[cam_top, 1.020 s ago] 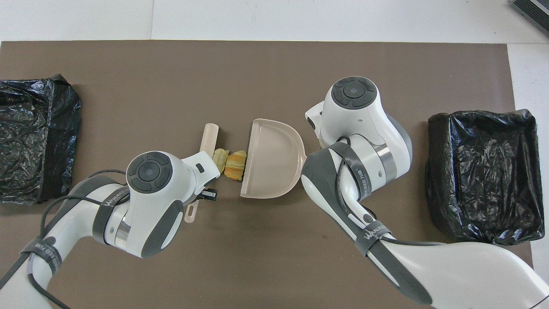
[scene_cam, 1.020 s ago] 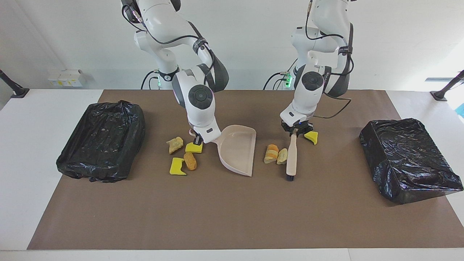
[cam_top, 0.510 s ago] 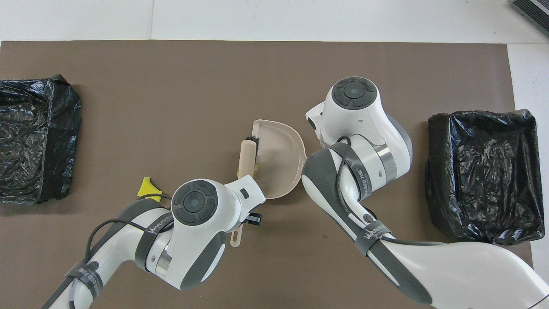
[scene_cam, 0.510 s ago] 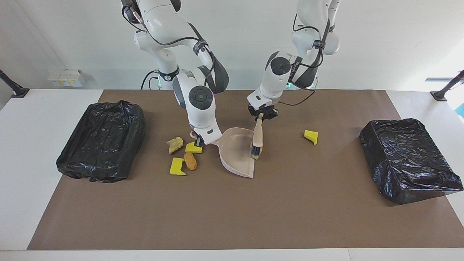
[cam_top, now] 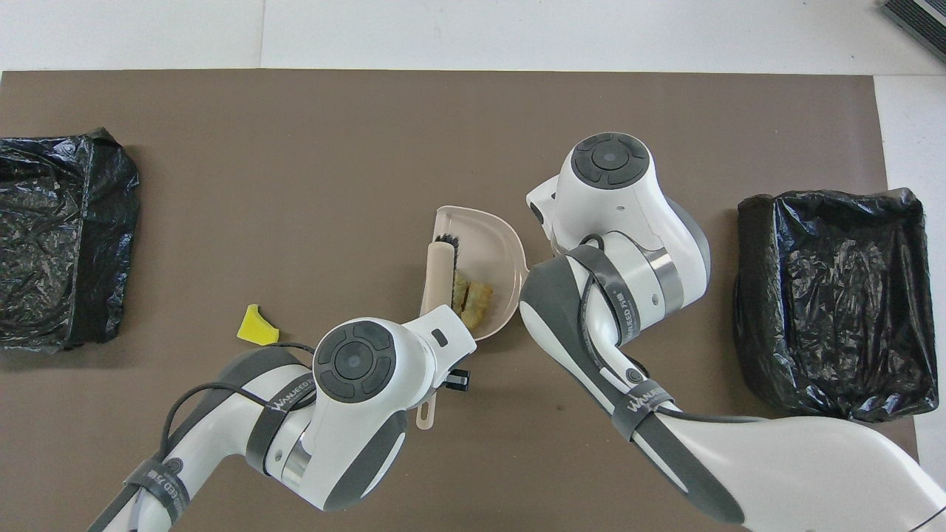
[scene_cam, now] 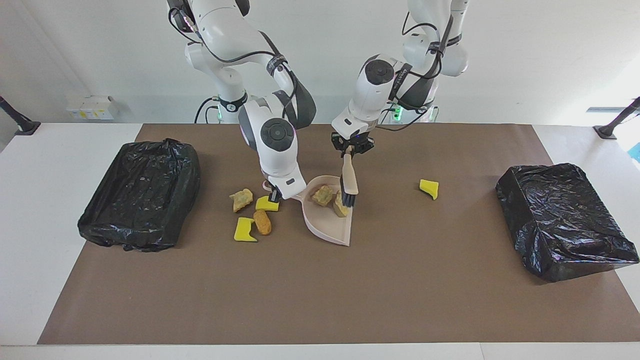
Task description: Sweep and dump trash in bin
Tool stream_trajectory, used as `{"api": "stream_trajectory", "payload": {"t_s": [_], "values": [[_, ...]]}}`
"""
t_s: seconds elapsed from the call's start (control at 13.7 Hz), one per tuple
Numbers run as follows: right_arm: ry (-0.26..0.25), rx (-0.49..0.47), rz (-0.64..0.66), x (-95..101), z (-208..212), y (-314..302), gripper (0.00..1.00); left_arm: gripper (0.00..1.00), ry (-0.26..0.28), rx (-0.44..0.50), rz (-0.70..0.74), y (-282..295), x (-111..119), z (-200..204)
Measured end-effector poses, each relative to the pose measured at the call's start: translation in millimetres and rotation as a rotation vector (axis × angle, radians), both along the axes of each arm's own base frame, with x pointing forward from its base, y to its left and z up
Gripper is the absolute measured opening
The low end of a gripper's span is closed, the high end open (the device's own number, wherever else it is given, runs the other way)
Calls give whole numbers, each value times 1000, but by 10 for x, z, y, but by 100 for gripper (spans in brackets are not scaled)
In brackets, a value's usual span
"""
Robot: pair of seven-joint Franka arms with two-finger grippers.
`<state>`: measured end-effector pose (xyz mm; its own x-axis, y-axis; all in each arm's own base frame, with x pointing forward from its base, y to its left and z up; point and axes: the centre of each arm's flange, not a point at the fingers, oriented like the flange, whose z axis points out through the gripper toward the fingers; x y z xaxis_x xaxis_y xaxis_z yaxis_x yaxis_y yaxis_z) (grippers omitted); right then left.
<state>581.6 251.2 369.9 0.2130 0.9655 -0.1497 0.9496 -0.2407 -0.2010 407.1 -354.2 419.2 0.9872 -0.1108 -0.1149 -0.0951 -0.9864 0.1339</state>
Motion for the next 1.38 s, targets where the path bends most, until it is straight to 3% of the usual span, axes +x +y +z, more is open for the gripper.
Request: {"api": "stream_trajectory", "payload": {"t_s": [0.36,0.73,0.87,1.17,1.38], "values": [[-1,0,-1,1,0,0,32,27,175,110,161,755,263,16],[-4,1,-1,3,-1,3,32,27,275,145,361,1827,643,-56],[-4,2,-1,3,-1,3,32,27,348,155,462,2381,716,-84],[-4,2,-1,4,-1,3,32,27,500,164,533,3053,565,-141],[-4,2,-1,4,-1,3,32,27,540,156,432,2993,195,-388]]}}
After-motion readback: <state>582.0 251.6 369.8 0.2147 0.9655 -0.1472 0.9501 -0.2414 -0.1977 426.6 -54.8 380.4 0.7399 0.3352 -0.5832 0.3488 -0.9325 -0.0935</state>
